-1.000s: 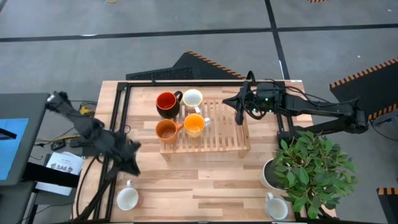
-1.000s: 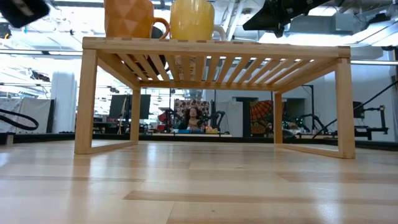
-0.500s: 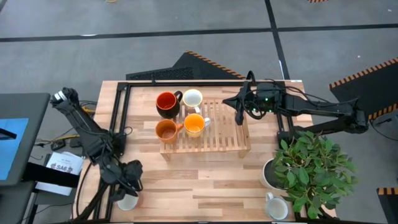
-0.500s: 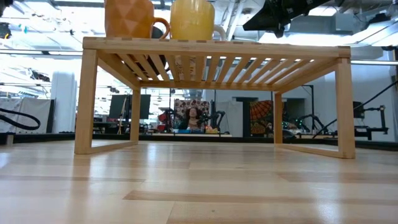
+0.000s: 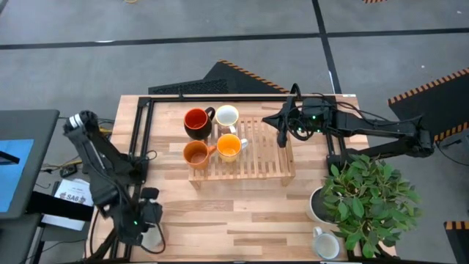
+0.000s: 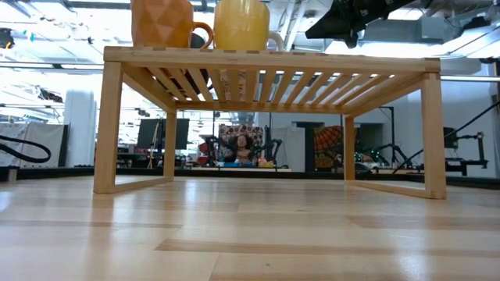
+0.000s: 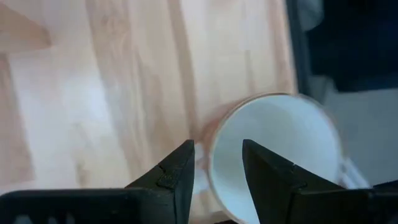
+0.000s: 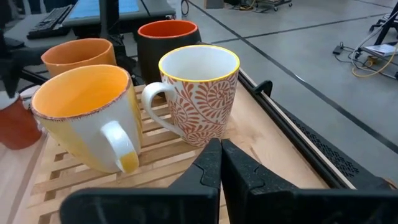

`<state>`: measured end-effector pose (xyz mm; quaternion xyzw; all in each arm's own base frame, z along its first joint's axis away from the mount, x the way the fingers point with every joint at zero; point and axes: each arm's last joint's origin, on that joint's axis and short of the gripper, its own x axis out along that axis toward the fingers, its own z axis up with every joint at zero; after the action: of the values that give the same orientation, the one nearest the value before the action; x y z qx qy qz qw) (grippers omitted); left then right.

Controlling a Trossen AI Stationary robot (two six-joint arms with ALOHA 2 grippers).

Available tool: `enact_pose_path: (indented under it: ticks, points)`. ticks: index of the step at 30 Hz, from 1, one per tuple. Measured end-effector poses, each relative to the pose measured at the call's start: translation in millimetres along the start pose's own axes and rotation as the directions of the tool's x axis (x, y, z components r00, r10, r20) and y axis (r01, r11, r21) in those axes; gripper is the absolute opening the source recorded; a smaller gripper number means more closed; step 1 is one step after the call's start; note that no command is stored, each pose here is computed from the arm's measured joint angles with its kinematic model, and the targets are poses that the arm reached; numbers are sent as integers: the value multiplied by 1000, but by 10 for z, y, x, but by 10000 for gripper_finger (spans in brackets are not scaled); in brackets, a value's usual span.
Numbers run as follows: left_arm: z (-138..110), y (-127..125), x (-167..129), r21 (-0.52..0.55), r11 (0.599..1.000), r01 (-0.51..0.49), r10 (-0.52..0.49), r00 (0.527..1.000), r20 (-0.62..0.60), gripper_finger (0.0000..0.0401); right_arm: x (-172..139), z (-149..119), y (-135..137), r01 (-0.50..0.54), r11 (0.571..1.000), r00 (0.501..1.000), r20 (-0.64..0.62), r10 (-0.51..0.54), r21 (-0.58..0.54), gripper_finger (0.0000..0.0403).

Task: Place coffee mugs
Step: Put the red mug on the shelf

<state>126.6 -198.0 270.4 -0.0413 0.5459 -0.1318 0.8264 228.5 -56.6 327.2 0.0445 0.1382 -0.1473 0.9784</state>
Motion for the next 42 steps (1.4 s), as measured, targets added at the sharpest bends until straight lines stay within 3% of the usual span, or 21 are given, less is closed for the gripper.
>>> enact_pose_path:
  ticks: [10,15,25,30,42]
  points:
    - [34,-94,136,124,988,-97,103,994,-46,119,0,0,0,1,1000,1000,1,-1,10,25]
    - [0,-100,160,100,992,-71,83,989,-122,119,0,1,-5,2,1000,1000,1,-2,7,29]
    - [11,-102,181,71,994,-85,91,993,-78,119,0,1,-5,2,1000,1000,1,-2,7,27]
    - [-42,-93,277,46,998,-37,43,992,-115,119,0,1,-5,2,1000,1000,0,-2,4,28]
    - [-174,16,447,57,996,-69,77,984,-158,119,0,0,-5,2,1000,1000,0,-2,4,29]
